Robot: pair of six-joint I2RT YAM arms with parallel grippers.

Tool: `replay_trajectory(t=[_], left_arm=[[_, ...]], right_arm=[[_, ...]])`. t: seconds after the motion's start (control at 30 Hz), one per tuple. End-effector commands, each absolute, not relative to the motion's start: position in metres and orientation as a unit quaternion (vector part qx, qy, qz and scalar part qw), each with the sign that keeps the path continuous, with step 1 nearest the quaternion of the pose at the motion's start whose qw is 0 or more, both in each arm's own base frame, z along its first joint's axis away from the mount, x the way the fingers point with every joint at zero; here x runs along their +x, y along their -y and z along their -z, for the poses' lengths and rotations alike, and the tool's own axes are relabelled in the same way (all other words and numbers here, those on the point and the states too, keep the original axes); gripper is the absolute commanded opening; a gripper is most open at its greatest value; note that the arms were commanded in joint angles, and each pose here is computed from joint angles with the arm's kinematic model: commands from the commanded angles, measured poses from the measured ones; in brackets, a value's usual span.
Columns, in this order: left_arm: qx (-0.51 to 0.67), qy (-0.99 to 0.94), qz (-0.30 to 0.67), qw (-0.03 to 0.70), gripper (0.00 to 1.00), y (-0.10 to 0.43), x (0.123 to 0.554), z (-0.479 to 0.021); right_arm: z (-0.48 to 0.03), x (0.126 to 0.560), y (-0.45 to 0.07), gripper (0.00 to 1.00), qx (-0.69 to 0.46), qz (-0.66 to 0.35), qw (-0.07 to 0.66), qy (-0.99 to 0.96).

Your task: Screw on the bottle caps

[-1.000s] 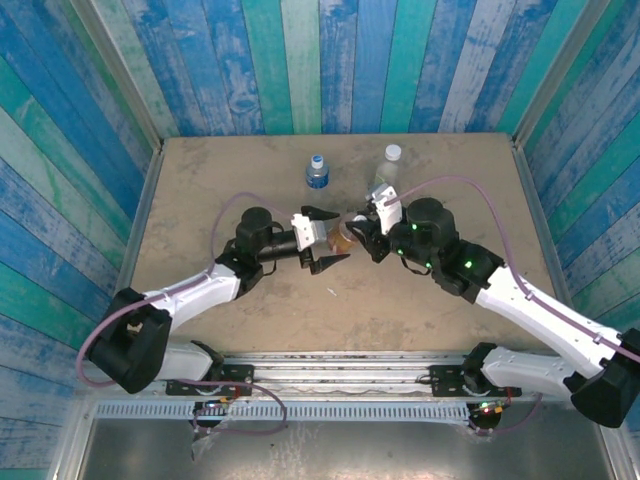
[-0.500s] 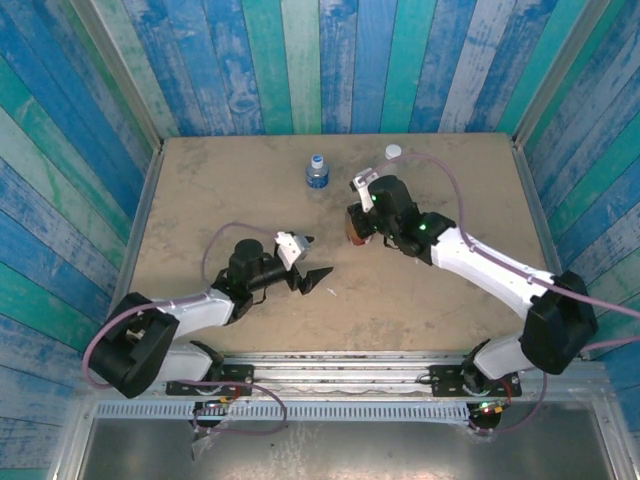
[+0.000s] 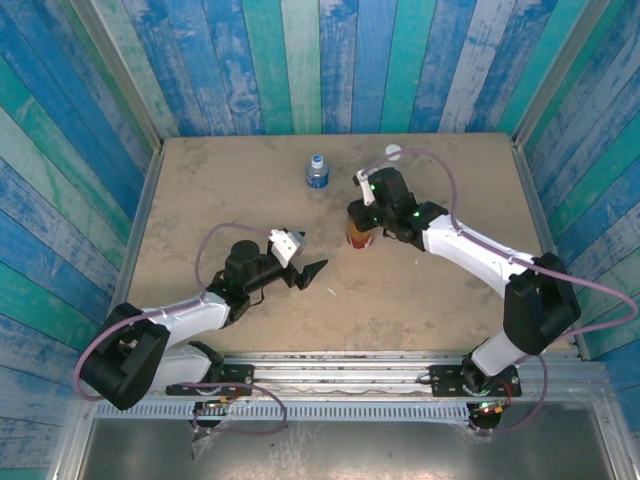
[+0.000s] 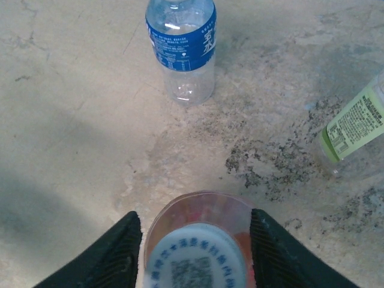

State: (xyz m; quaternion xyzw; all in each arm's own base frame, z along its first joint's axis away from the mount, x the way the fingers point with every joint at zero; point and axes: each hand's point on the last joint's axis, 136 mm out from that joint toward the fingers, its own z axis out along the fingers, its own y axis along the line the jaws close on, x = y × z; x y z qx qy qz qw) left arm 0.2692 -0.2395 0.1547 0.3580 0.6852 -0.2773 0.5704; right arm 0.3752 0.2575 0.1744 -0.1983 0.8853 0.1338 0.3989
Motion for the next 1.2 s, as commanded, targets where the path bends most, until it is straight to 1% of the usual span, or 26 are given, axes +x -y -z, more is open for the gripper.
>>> replay_trajectory(t=[0.0,0.1,0.23,0.27,0.33,0.43,0.57,0.7,0.87,0.93,1.0,1.17], left_arm=[[0.342,-0.674,0.272,0.595,0.94,0.238,0.277,-0.176],[0.327,-0.673,0.255,0.613,0.94,0.232,0.287,-0.187],[0.286,-0.674,0.216,0.646,0.94,0.209,0.307,-0.203],[0.269,-0.676,0.198,0.657,0.94,0.2,0.315,-0.207],[0.245,-0.682,0.166,0.669,0.94,0.183,0.328,-0.212],[0.204,-0.703,0.111,0.672,0.94,0.148,0.348,-0.213],[0.12,-0.732,0.025,0.67,0.94,0.092,0.359,-0.199],[0.06,-0.731,-0.002,0.68,0.94,0.055,0.356,-0.188],[0.057,-0.74,-0.037,0.669,0.95,0.04,0.363,-0.173],[0.053,-0.734,-0.043,0.676,0.94,0.036,0.365,-0.174],[0.039,-0.743,-0.038,0.667,0.95,0.027,0.369,-0.159],[0.013,-0.741,-0.013,0.671,0.95,0.01,0.37,-0.148]], right_arm=[[-0.194,0.374,-0.254,0.6,-0.205,-0.135,0.414,-0.877],[-0.219,0.373,-0.248,0.74,-0.215,-0.127,0.444,-0.86],[-0.25,0.369,-0.231,0.84,-0.212,-0.109,0.492,-0.837],[-0.256,0.367,-0.225,0.86,-0.211,-0.101,0.508,-0.829],[-0.266,0.371,-0.196,0.9,-0.185,-0.077,0.537,-0.819],[-0.27,0.369,-0.159,0.92,-0.151,-0.058,0.569,-0.807],[-0.247,0.369,-0.109,0.93,-0.129,-0.006,0.601,-0.789],[-0.204,0.368,-0.075,0.93,-0.111,0.025,0.606,-0.787],[-0.163,0.376,-0.044,0.94,-0.07,0.033,0.598,-0.797],[-0.148,0.381,-0.034,0.95,-0.068,0.04,0.591,-0.803],[-0.137,0.387,-0.024,0.95,-0.053,0.035,0.591,-0.804],[-0.11,0.391,-0.018,0.96,-0.044,0.009,0.584,-0.811]])
